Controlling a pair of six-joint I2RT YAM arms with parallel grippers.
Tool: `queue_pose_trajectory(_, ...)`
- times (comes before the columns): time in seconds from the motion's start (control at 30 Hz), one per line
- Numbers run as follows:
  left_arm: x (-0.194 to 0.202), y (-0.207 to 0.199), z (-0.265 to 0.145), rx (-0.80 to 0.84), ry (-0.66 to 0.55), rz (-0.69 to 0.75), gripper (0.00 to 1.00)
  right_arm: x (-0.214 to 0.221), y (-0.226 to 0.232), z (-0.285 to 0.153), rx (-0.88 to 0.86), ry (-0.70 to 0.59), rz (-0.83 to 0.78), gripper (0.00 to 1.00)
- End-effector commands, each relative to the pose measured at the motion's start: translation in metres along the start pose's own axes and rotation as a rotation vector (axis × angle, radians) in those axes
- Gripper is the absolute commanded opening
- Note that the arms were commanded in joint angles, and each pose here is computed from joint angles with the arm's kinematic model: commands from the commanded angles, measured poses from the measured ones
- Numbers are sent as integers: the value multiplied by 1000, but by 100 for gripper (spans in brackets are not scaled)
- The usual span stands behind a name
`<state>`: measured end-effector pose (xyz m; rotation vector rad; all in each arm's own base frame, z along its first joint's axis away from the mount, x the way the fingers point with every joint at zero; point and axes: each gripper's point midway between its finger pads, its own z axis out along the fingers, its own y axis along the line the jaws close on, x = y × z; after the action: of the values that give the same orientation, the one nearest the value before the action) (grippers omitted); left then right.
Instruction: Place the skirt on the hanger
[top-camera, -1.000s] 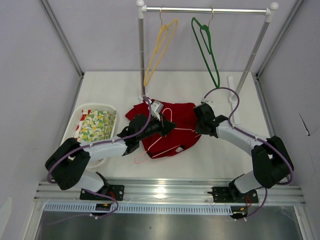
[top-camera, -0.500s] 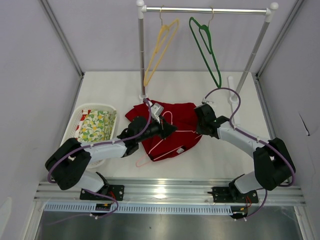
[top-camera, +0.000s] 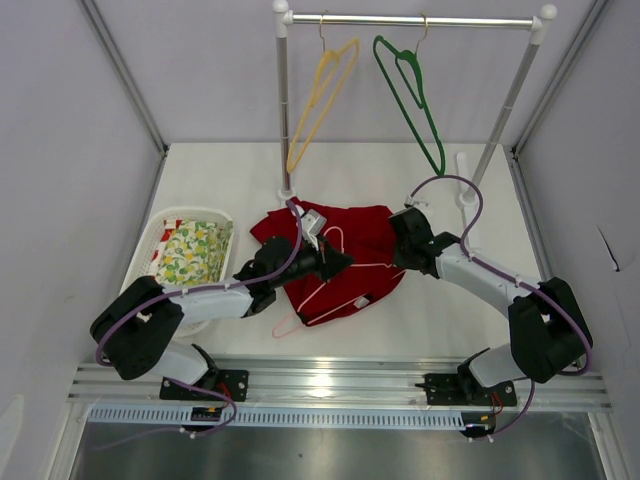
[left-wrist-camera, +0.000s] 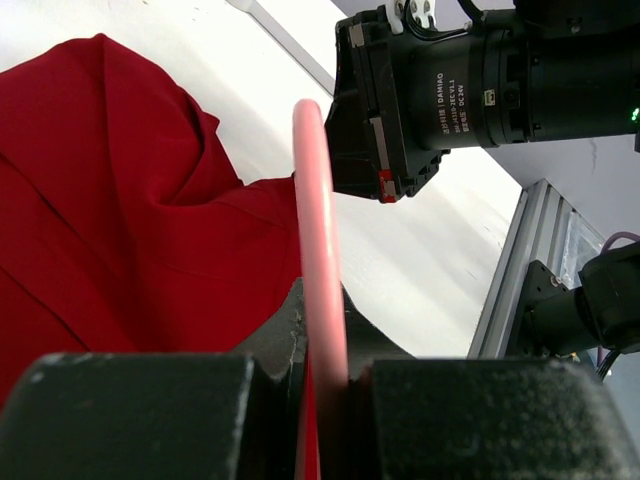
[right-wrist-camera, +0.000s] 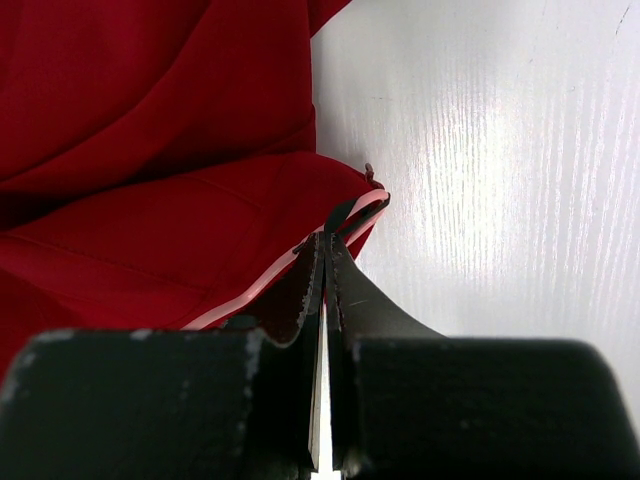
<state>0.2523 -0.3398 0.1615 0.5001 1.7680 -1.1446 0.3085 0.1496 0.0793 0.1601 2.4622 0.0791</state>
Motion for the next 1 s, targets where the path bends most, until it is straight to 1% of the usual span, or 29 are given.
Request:
queue_pose_trajectory(0.0,-6,-21,-4,78,-24,11,0,-13,11,-10,-52,-58,30,0)
queue_pose_trajectory(0.13,-15,-18,-5,56,-74,22,0,-8,8,-10,-48,-46,27,0)
queue_pose_trajectory(0.23,-29,-26,-5,88,-118,44,0,-3,6,-8,-43,-34,24,0)
queue_pose_trajectory(0.3,-27,-26,-3,92,-107,51,0,-1,4,-7,-40,-29,21,0)
queue_pose_trajectory(0.43,-34,-28,-4,99,-144,61,0,-1,3,-8,-37,-30,19,0)
queue_pose_trajectory(0.7,-35,-35,-1,148,-158,64,0,-4,-6,-11,-19,-38,29,0)
queue_pose_trajectory(0.97,-36,-27,0,118,-203,40,0,-4,-13,-14,-8,-37,27,0)
